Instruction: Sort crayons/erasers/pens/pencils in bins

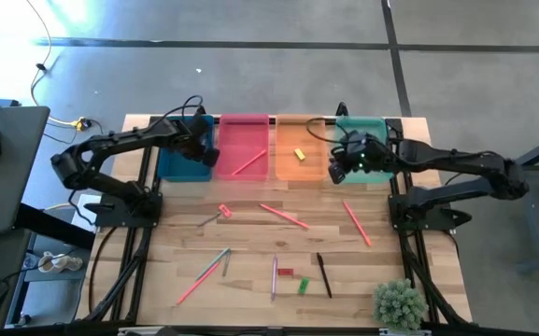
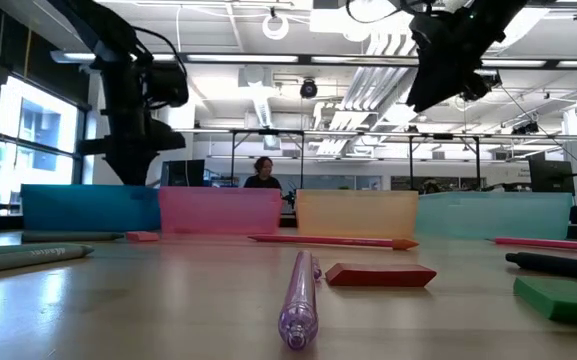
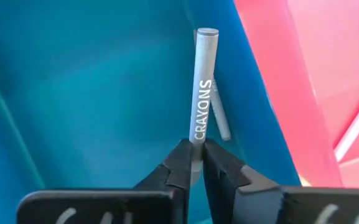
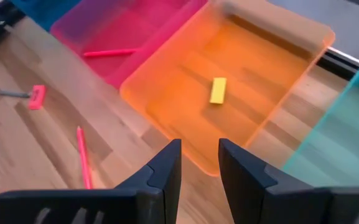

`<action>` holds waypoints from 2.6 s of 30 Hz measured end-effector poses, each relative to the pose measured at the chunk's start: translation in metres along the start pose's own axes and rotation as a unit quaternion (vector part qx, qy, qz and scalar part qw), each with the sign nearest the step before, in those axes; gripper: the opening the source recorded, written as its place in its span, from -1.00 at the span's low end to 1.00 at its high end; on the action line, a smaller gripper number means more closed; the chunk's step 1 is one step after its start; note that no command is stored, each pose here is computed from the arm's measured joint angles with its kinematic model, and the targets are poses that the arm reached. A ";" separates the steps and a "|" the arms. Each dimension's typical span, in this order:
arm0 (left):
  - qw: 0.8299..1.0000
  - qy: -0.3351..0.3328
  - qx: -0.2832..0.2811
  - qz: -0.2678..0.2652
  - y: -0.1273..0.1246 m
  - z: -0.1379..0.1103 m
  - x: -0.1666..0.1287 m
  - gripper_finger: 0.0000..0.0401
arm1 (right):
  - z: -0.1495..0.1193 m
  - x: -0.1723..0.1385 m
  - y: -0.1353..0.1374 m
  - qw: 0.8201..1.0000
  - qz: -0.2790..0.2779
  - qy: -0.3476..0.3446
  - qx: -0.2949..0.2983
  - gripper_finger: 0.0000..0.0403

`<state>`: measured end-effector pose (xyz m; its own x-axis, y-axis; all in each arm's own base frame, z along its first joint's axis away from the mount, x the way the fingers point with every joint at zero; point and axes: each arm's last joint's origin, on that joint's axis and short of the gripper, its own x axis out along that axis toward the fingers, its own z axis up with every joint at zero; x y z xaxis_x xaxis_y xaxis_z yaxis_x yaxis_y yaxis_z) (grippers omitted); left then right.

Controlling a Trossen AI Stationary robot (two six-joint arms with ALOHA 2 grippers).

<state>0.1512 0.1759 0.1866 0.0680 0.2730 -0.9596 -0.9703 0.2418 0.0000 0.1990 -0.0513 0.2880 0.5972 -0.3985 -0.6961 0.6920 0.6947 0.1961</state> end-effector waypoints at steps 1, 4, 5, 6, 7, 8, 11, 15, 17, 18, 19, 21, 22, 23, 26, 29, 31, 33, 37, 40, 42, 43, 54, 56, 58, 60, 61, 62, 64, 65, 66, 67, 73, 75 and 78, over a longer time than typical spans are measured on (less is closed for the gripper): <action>1.000 0.001 0.003 0.001 0.000 0.000 0.001 -0.88 | -0.001 -0.001 0.003 1.000 0.003 -0.003 -0.005 -0.51; 1.000 0.003 0.006 0.002 -0.001 0.001 0.005 -0.86 | -0.003 -0.004 0.013 1.000 0.021 -0.019 -0.005 -0.51; 1.000 0.006 0.006 0.004 -0.001 0.001 0.006 -0.85 | -0.003 -0.004 0.016 0.999 0.025 -0.025 -0.004 -0.51; 1.000 0.007 0.006 0.004 -0.002 0.001 0.006 -0.84 | -0.004 -0.005 0.018 0.999 0.029 -0.030 -0.004 -0.51; 1.000 0.008 0.008 0.005 -0.002 0.001 0.007 -0.82 | -0.005 -0.006 0.021 0.999 0.032 -0.034 -0.004 -0.51; 1.000 0.009 0.014 0.005 -0.002 0.001 0.007 -0.80 | -0.006 -0.007 0.023 0.999 0.034 -0.037 -0.004 -0.51; 1.000 0.010 0.030 0.005 -0.002 0.001 0.008 -0.72 | -0.008 -0.009 0.030 0.998 0.045 -0.045 -0.006 -0.51; 0.999 0.005 0.046 0.013 -0.001 0.002 0.008 -0.56 | -0.009 -0.006 0.045 0.997 0.059 -0.038 -0.022 -0.51; 0.999 0.004 0.051 0.017 -0.001 0.002 0.008 -0.46 | -0.007 -0.003 0.055 0.997 0.060 -0.031 -0.032 -0.51; 0.998 0.004 0.054 0.017 -0.001 0.002 0.007 -0.42 | -0.006 -0.001 0.060 0.997 0.056 -0.024 -0.039 -0.51; 0.998 0.004 0.057 0.017 -0.001 0.002 0.007 -0.38 | -0.005 0.002 0.065 0.997 0.053 -0.017 -0.045 -0.51; 0.998 0.008 0.065 0.018 -0.001 0.002 0.006 -0.32 | -0.005 0.008 0.072 0.997 0.040 0.005 -0.060 -0.51; 0.997 0.011 0.074 0.014 -0.001 0.003 0.004 -0.29 | -0.005 0.010 0.076 0.997 0.032 0.019 -0.070 -0.51; 0.996 0.012 0.083 0.007 -0.001 0.005 0.002 -0.27 | -0.006 0.012 0.080 0.996 0.025 0.033 -0.079 -0.51; 0.994 0.009 0.105 -0.015 -0.004 0.013 -0.008 -0.26 | -0.010 0.019 0.089 0.991 0.012 0.081 -0.104 -0.51; 0.993 -0.005 0.116 -0.030 -0.008 0.022 -0.022 -0.27 | -0.015 0.027 0.097 0.986 0.007 0.124 -0.111 -0.51; 0.991 -0.019 0.125 -0.041 -0.010 0.029 -0.033 -0.28 | -0.019 0.032 0.103 0.982 0.010 0.149 -0.118 -0.51; 0.989 -0.033 0.135 -0.045 -0.011 0.034 -0.043 -0.29 | -0.022 0.038 0.108 0.978 0.017 0.168 -0.122 -0.51; 0.984 -0.059 0.163 -0.051 -0.011 0.041 -0.066 -0.29 | -0.030 0.049 0.114 0.972 0.017 0.194 -0.135 -0.51; 0.981 -0.072 0.172 -0.045 -0.008 0.044 -0.081 -0.29 | -0.038 0.057 0.118 0.965 0.019 0.214 -0.151 -0.48; 0.981 -0.081 0.171 -0.040 -0.006 0.045 -0.088 -0.29 | -0.043 0.061 0.121 0.961 0.023 0.224 -0.161 -0.43; 0.981 -0.084 0.169 -0.040 -0.004 0.045 -0.092 -0.29 | -0.045 0.064 0.123 0.958 0.024 0.229 -0.169 -0.40; 0.980 -0.114 0.156 -0.039 0.009 0.044 -0.112 -0.29 | -0.076 0.090 0.146 0.921 0.055 0.243 -0.299 -0.16; 0.980 -0.114 0.156 -0.038 0.010 0.044 -0.112 -0.29 | -0.081 0.096 0.149 0.916 0.058 0.244 -0.312 -0.16; 0.980 -0.113 0.162 -0.037 0.010 0.044 -0.112 -0.29 | -0.084 0.102 0.151 0.913 0.060 0.245 -0.322 -0.16; 0.979 -0.113 0.168 -0.037 0.010 0.044 -0.112 -0.29 | -0.089 0.107 0.151 0.909 0.057 0.256 -0.324 -0.16; 0.979 -0.113 0.168 -0.037 0.010 0.044 -0.112 -0.29 | -0.090 0.110 0.151 0.909 0.054 0.261 -0.322 -0.16; 0.979 -0.113 0.168 -0.037 0.010 0.044 -0.112 -0.29 | -0.093 0.112 0.151 0.907 0.053 0.267 -0.322 -0.16; 0.979 -0.113 0.168 -0.037 0.010 0.044 -0.112 -0.29 | -0.097 0.117 0.151 0.903 0.053 0.278 -0.323 -0.16; 0.979 -0.113 0.168 -0.037 0.010 0.044 -0.112 -0.29 | -0.099 0.120 0.151 0.901 0.053 0.285 -0.324 -0.16; 0.979 -0.113 0.168 -0.037 0.010 0.044 -0.112 -0.29 | -0.102 0.123 0.151 0.899 0.053 0.291 -0.324 -0.16; 0.979 -0.113 0.168 -0.037 0.010 0.044 -0.112 -0.29 | -0.104 0.126 0.151 0.897 0.051 0.296 -0.324 -0.16; 0.979 -0.113 0.168 -0.037 0.010 0.044 -0.112 -0.29 | -0.115 0.141 0.150 0.897 0.033 0.315 -0.307 -0.16; 0.979 -0.113 0.168 -0.037 0.010 0.044 -0.112 -0.29 | -0.115 0.143 0.149 0.899 0.032 0.321 -0.296 -0.16; 0.979 -0.113 0.168 -0.037 0.010 0.044 -0.112 -0.29 | -0.114 0.144 0.148 0.900 0.033 0.324 -0.288 -0.19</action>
<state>0.1443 0.1882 0.3062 0.2210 0.4331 -0.8738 -0.8321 0.5511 0.0627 0.3415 0.0623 0.1378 0.1373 -0.0409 -0.9897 0.2269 0.9739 -0.0088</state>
